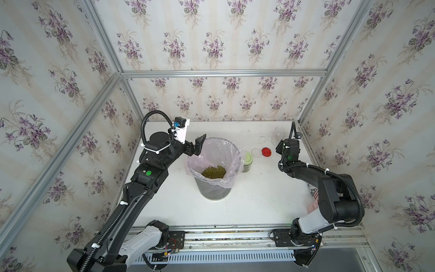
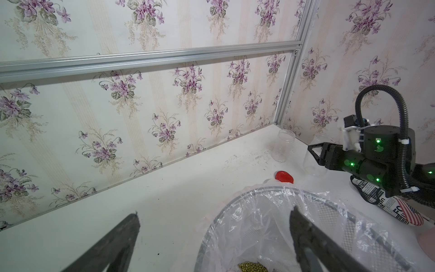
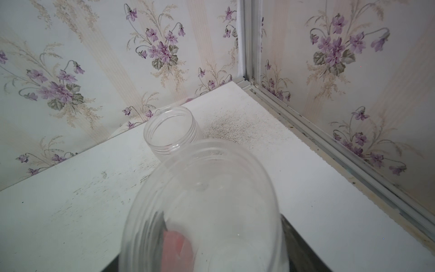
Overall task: Empty moldy mung beans from jars
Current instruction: Place the jar at the center of the board.
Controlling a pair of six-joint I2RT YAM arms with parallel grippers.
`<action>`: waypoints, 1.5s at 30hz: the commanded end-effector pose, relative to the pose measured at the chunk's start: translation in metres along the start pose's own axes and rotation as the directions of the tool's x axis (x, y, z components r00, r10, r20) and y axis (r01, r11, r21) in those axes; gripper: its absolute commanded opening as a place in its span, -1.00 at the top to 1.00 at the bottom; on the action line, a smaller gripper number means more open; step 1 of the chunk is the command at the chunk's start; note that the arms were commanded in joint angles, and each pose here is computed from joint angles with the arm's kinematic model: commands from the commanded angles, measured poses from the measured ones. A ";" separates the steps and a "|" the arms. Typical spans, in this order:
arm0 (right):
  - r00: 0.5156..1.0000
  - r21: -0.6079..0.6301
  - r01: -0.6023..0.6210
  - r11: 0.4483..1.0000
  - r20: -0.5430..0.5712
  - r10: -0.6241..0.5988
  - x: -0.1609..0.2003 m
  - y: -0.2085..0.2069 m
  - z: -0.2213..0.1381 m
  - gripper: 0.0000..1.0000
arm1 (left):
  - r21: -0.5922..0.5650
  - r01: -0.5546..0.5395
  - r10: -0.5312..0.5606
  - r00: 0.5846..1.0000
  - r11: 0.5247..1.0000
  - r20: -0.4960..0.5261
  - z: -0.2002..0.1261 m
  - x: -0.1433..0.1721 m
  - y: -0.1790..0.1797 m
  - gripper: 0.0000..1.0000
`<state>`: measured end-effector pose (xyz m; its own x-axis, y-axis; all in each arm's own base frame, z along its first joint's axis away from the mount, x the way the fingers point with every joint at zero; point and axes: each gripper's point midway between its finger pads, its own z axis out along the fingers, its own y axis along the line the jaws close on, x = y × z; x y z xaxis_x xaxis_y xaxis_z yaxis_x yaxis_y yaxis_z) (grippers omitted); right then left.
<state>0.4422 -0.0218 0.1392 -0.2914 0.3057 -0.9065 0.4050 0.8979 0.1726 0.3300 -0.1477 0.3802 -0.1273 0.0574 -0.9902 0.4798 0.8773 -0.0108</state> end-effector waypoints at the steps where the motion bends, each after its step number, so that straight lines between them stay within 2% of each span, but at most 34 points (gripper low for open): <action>1: 0.998 -0.068 0.002 0.998 0.058 0.002 -0.011 0.012 0.001 -0.15 | -0.009 0.007 -0.007 1.000 1.000 0.012 -0.001 -0.002 0.002 -0.99; 10: 0.998 -0.122 0.038 0.992 0.061 -0.030 -0.006 0.018 0.005 -0.15 | -0.008 0.012 -0.012 1.000 1.000 0.020 -0.002 -0.005 0.001 -0.99; 18: 0.989 -0.093 0.068 0.993 -0.125 -0.079 0.015 0.023 0.023 -0.15 | -0.004 0.015 -0.015 1.000 1.000 0.024 -0.003 -0.006 0.000 -0.99; 26: 0.964 -0.096 0.046 0.994 -0.257 -0.069 0.026 0.020 0.002 -0.14 | -0.004 0.017 -0.017 1.000 1.000 0.025 -0.004 -0.007 0.000 -0.99; 45: 0.963 -0.082 0.044 0.996 -0.260 -0.064 0.030 0.013 -0.006 -0.14 | -0.011 0.016 -0.016 0.999 1.000 0.031 -0.006 -0.008 0.001 -0.99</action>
<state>0.4308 0.0028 0.1118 -0.5641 0.3023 -0.7684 0.3034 0.9414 0.1475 0.3261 -0.1456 0.3830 -0.1276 0.0458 -0.9908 0.4755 0.8795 -0.0206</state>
